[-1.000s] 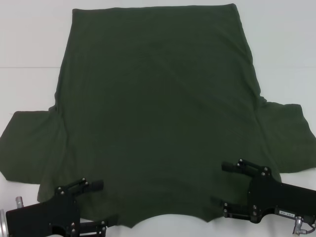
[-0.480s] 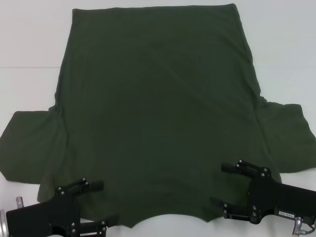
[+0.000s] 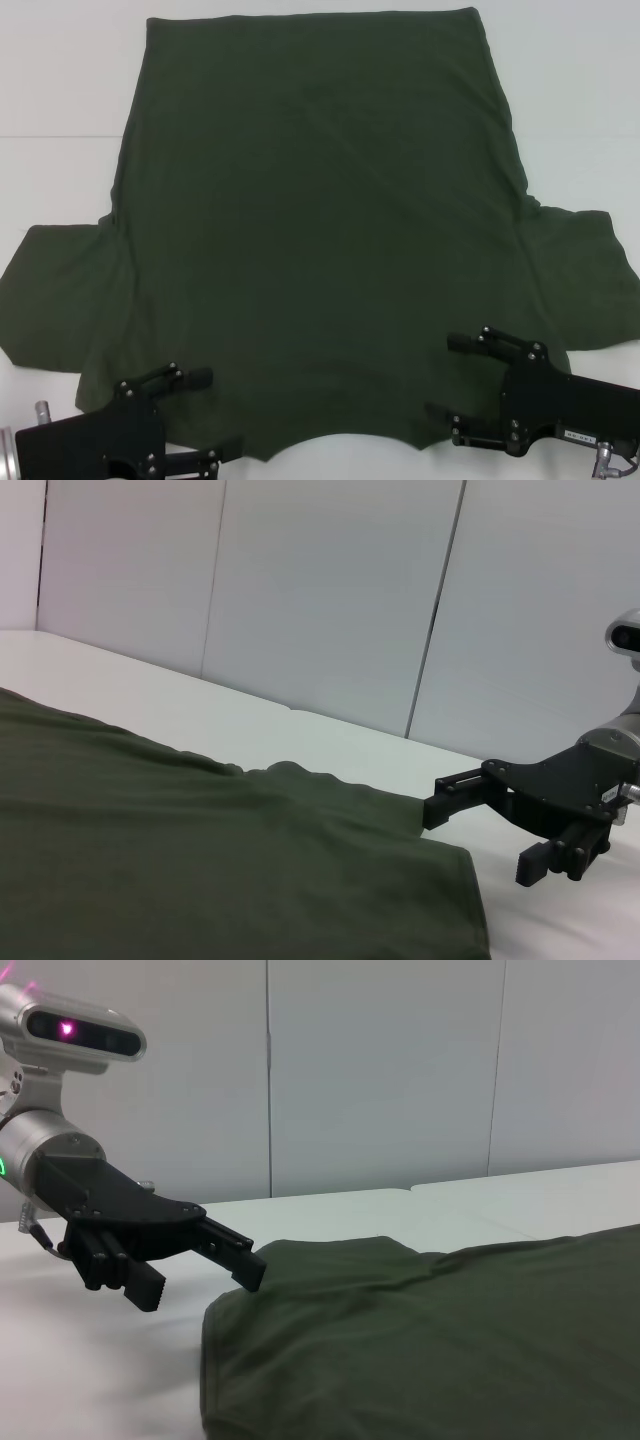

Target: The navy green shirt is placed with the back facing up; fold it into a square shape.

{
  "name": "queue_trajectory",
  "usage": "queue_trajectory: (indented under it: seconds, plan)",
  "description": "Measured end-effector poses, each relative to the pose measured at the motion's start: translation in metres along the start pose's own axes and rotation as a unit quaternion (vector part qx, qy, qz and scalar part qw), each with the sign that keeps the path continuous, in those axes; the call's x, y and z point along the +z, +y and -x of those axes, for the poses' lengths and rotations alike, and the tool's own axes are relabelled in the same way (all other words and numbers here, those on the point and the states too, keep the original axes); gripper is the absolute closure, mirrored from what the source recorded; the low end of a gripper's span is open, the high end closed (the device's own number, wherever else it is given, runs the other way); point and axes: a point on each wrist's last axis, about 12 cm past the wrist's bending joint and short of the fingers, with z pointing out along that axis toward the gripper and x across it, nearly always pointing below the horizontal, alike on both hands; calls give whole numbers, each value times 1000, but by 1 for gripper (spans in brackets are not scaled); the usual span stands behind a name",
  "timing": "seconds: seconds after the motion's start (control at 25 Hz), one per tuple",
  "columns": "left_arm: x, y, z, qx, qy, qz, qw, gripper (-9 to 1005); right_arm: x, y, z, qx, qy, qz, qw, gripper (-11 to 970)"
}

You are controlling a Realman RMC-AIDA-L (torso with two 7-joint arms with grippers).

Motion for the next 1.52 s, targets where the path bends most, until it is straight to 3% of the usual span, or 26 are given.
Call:
queue_trajectory:
  seconds: [1.52]
  plan:
    - [-1, 4, 3, -48, -18, 19, 999, 81, 1, 0, 1, -1, -1, 4, 1000, 76]
